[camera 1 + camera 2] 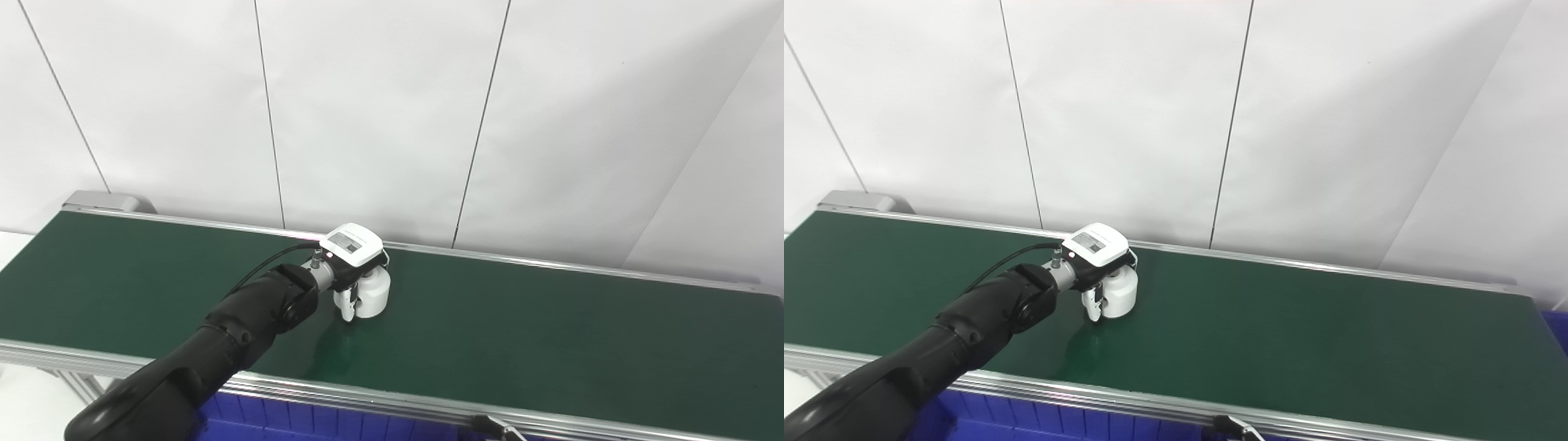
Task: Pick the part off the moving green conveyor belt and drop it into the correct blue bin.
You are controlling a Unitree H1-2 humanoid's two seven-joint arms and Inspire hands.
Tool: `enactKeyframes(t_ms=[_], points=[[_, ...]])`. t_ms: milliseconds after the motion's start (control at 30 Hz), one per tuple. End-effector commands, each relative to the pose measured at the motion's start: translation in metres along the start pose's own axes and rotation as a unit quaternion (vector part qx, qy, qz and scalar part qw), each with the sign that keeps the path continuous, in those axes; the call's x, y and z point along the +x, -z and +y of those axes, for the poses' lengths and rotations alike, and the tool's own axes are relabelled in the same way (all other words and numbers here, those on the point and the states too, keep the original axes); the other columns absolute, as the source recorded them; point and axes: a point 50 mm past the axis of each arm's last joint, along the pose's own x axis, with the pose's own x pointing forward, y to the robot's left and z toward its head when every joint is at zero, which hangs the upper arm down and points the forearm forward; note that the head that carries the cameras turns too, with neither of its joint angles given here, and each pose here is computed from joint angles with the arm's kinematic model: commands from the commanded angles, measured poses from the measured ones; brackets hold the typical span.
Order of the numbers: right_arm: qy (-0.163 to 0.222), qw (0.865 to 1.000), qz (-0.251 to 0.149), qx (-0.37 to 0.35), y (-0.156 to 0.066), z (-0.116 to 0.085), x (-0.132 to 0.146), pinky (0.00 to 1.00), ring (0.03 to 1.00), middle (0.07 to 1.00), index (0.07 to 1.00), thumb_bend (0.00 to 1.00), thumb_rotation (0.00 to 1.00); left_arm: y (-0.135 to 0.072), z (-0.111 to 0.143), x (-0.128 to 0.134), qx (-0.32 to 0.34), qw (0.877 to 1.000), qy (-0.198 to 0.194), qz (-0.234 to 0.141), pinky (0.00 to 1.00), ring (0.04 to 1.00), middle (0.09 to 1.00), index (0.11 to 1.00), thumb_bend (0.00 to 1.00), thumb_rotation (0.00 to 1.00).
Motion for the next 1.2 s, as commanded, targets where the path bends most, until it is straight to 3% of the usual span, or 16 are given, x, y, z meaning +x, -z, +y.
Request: enactKeyframes(t_ms=[0,167,400,633,800,1000,1167], points=[[0.003,0.999,-0.045,0.010,-0.014,0.002,0.005,0.60,0.679,0.781,0.807,0.78,0.99,0.003,0.037,0.004,-0.007,0.999,-0.044,-0.006,0.31,0.399,0.524,0.504,0.50,0.00],[0.004,0.999,-0.053,0.010,-0.018,0.001,0.003,0.61,0.683,0.762,0.813,0.78,0.99,-0.006,0.066,-0.017,-0.018,0.997,-0.061,-0.037,0.35,0.414,0.541,0.487,0.50,0.00],[0.004,0.997,-0.080,0.014,-0.033,0.000,0.008,0.65,0.707,0.814,0.832,0.77,1.00,-0.038,0.118,-0.079,-0.012,0.988,-0.095,-0.121,0.36,0.416,0.524,0.498,0.50,0.00],[0.005,0.995,-0.100,0.014,-0.057,-0.005,0.022,0.63,0.697,0.810,0.836,0.75,1.00,-0.059,0.130,-0.125,-0.025,0.983,-0.087,-0.161,0.34,0.411,0.496,0.514,0.50,0.00],[0.004,0.995,-0.100,0.019,-0.072,-0.012,0.026,0.65,0.702,0.814,0.836,0.75,1.00,-0.063,0.109,-0.153,-0.042,0.983,-0.073,-0.165,0.38,0.420,0.524,0.495,0.50,0.00],[0.001,0.995,-0.097,0.026,-0.081,-0.016,0.024,0.66,0.707,0.826,0.836,0.74,0.98,-0.074,0.066,-0.180,-0.087,0.981,-0.040,-0.169,0.37,0.412,0.513,0.507,0.50,0.00],[0.002,0.996,-0.092,0.020,-0.082,-0.019,0.021,0.65,0.702,0.810,0.839,0.73,0.99,-0.090,0.014,-0.195,-0.128,0.979,-0.028,-0.155,0.40,0.415,0.506,0.507,0.50,0.00]])
